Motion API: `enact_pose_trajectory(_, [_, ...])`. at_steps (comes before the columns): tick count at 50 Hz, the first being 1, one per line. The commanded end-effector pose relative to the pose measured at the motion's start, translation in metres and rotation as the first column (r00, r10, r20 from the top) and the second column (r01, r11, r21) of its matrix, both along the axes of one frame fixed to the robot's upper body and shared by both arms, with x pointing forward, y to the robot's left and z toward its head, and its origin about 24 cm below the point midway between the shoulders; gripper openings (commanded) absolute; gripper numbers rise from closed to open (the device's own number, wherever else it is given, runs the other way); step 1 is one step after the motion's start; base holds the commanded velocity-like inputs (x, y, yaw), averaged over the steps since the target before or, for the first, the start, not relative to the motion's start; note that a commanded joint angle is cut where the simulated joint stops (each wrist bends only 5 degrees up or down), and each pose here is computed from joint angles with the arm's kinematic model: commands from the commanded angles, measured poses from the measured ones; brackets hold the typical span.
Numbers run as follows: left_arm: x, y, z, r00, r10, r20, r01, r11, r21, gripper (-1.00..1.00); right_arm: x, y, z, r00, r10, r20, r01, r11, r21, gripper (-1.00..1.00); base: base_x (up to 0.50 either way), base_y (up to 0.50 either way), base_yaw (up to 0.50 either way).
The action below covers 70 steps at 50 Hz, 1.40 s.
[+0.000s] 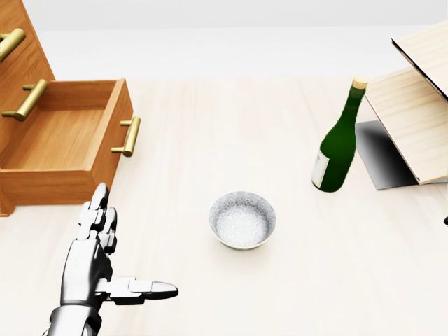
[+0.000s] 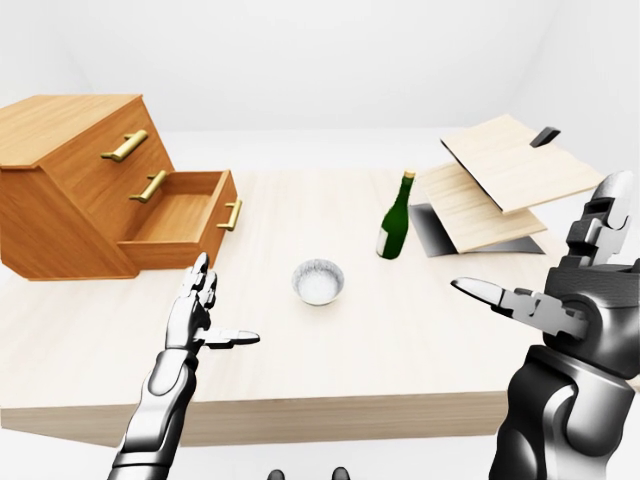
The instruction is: Close the bottom drawer of the cabinet.
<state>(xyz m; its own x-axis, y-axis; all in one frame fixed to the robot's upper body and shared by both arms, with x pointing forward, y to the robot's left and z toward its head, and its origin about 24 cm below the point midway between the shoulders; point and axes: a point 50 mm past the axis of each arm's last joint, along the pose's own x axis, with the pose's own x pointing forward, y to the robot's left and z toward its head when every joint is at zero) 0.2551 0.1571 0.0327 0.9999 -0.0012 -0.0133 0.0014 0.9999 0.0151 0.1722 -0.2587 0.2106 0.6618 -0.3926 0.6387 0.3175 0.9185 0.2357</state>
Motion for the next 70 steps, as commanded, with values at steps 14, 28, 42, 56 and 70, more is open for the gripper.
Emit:
enact_pose_trajectory(14, [-0.001,-0.001,-0.002,1.0,-0.001,-0.003,0.001,1.0,0.001,1.0,-0.001,0.0,0.0,1.0,0.007,0.002,-0.007,1.0,0.002,1.0,0.3,0.0,0.0])
enact_pose_trajectory(28, [0.0,-0.001,-0.003,1.0,-0.001,-0.003,0.001,1.0,0.002,1.0,0.0,0.0,-0.001,1.0,0.009,-0.005,-0.009,1.0,0.002,1.0,0.3,0.0,0.0])
enact_pose_trajectory(42, [0.001,0.0,-0.002,1.0,0.0,-0.004,0.0,1.0,0.003,1.0,-0.001,0.0,0.0,1.0,0.009,0.004,-0.009,1.0,0.002,1.0,0.3,0.0,0.0])
enact_pose_trajectory(56, [0.034,0.004,-0.004,0.999,0.028,-0.023,-0.028,1.0,0.007,1.0,-0.002,-0.003,-0.002,1.0,0.012,-0.001,-0.012,1.0,0.019,1.0,0.06,0.0,0.0])
enact_pose_trajectory(70, [0.079,0.019,-0.036,0.953,0.066,-0.296,-0.06,0.998,0.032,1.0,-0.001,-0.001,-0.004,1.0,0.018,-0.011,-0.018,1.0,0.012,1.0,0.0,0.0,0.0])
